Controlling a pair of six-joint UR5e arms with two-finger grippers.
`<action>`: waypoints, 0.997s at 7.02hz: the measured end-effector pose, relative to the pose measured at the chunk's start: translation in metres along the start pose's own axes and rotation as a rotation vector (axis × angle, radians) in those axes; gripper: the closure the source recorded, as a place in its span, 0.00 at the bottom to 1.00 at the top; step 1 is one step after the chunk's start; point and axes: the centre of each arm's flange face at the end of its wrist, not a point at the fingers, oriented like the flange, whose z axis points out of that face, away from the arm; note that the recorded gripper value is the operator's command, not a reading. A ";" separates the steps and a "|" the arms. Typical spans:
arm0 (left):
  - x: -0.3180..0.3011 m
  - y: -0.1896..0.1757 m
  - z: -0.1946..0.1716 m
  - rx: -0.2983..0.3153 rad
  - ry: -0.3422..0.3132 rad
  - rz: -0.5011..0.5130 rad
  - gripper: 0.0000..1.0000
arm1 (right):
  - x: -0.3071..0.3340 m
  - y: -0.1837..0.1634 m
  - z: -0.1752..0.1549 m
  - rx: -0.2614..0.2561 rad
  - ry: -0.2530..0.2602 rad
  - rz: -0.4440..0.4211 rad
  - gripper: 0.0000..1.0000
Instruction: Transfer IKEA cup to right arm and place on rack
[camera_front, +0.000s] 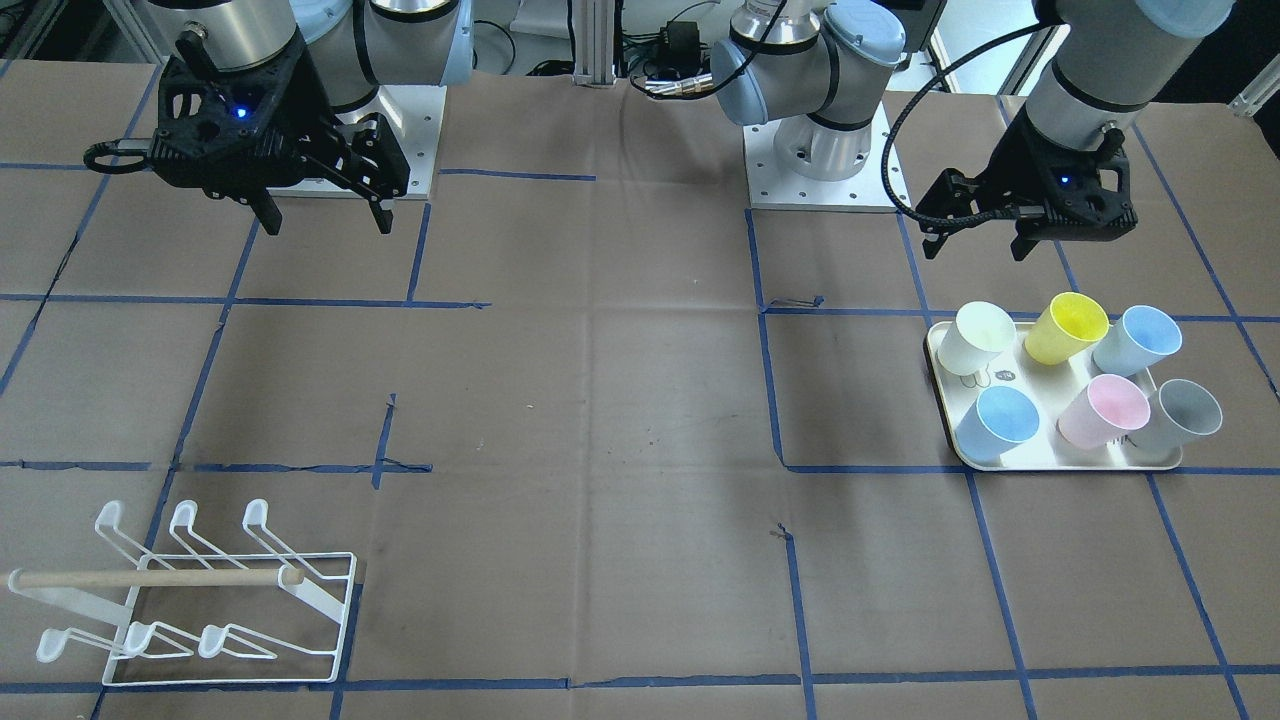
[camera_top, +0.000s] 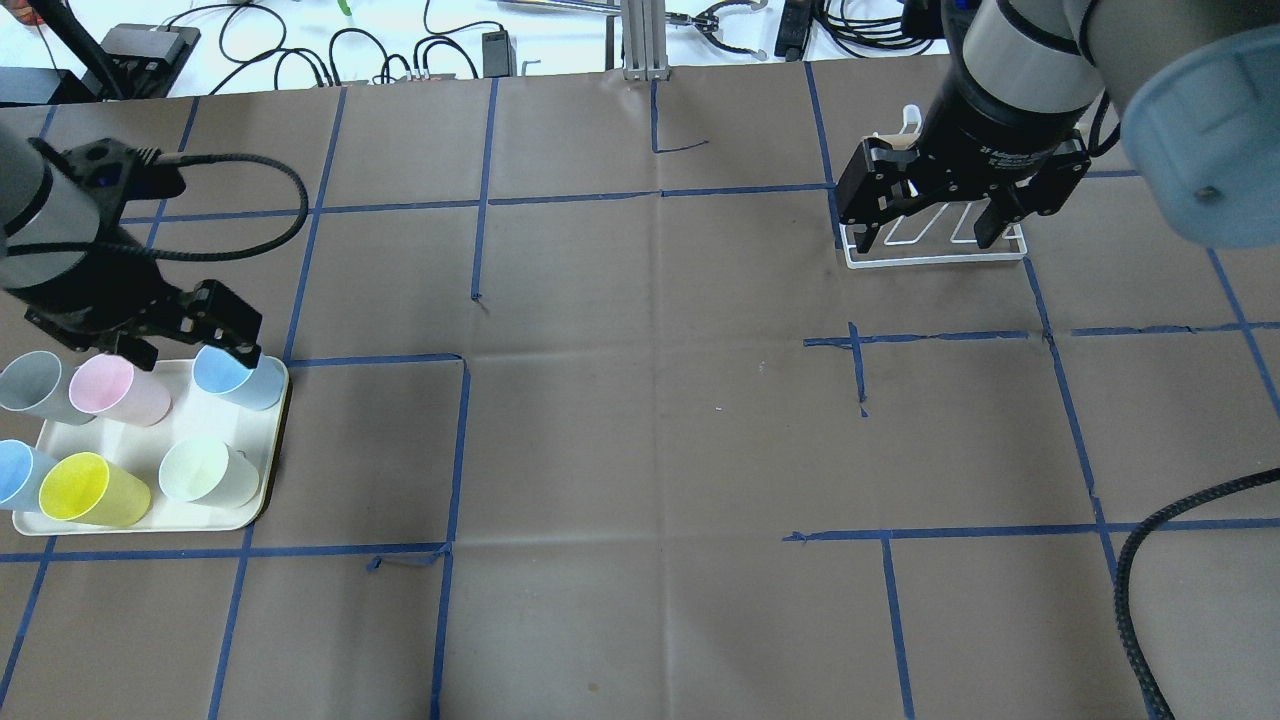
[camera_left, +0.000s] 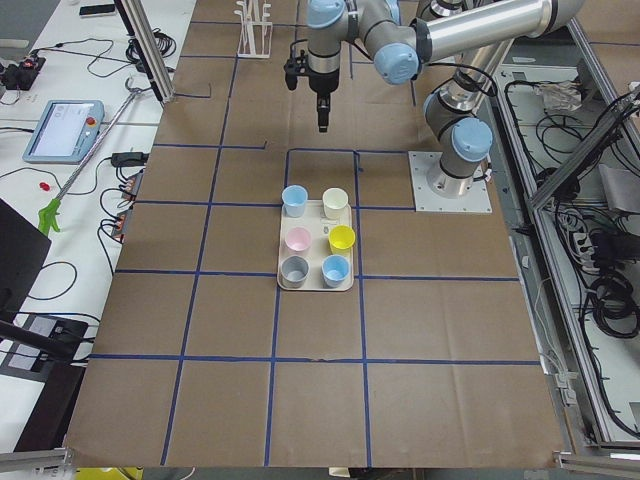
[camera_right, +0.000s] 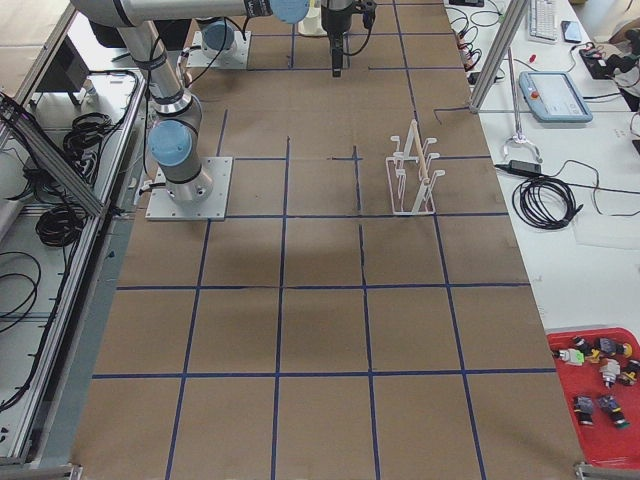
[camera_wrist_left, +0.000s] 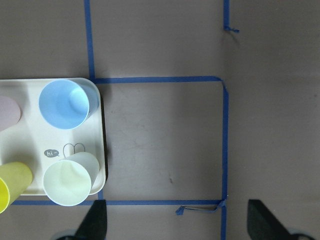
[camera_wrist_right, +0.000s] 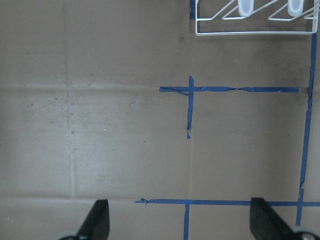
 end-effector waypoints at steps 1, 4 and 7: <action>-0.029 0.021 0.018 -0.008 0.011 -0.017 0.01 | 0.000 0.000 0.000 -0.001 -0.001 0.000 0.00; -0.073 0.044 0.049 -0.008 0.026 -0.045 0.01 | 0.000 -0.001 0.001 0.000 -0.001 0.000 0.00; -0.075 0.033 0.073 0.041 0.084 -0.048 0.01 | 0.000 -0.001 0.001 -0.002 -0.001 0.000 0.00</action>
